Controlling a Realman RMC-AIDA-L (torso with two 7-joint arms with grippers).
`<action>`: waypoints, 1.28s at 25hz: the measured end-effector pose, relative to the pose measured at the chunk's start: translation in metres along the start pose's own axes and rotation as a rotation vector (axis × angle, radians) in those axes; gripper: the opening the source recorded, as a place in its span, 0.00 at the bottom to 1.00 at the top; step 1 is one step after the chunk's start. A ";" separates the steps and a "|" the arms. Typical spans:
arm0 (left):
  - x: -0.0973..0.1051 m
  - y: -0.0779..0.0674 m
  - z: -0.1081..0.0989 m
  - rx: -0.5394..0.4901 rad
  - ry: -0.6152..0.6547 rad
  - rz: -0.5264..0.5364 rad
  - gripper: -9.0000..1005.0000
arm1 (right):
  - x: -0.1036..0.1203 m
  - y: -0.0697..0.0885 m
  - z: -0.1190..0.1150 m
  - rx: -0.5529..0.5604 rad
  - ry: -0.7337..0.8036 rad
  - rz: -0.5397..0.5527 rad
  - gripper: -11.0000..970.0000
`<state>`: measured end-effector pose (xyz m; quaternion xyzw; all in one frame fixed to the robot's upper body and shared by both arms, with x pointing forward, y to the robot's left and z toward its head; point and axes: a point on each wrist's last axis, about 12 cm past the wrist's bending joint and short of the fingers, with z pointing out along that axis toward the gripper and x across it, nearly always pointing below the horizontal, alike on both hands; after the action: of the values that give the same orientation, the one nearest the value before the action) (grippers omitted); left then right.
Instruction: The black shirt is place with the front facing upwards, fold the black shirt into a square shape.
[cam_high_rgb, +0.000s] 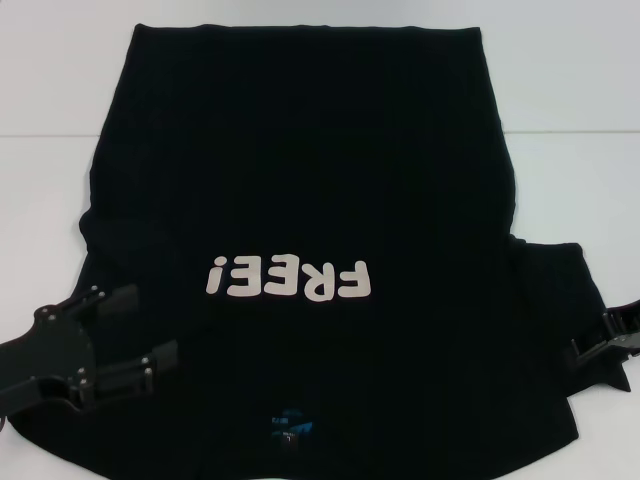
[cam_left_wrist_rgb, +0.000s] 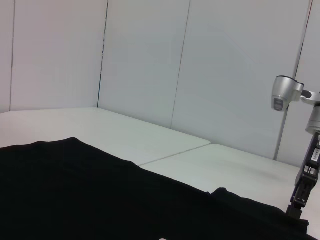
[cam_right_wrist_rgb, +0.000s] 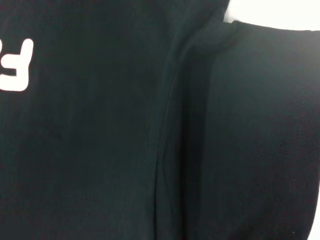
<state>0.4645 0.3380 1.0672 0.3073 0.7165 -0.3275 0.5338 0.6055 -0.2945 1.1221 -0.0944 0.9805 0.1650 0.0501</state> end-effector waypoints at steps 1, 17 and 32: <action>0.000 0.000 0.000 0.000 0.000 0.000 0.93 | 0.000 0.001 0.000 0.000 0.001 -0.002 0.66; 0.000 -0.001 -0.001 0.002 -0.003 0.000 0.93 | -0.004 0.005 -0.002 -0.036 -0.029 -0.007 0.65; -0.002 -0.002 0.000 0.008 -0.026 -0.001 0.93 | -0.001 -0.037 -0.032 -0.016 -0.220 0.130 0.57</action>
<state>0.4632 0.3365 1.0691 0.3049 0.7082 -0.3347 0.5417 0.6112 -0.3390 1.1407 -0.0122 0.9718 0.1851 0.1457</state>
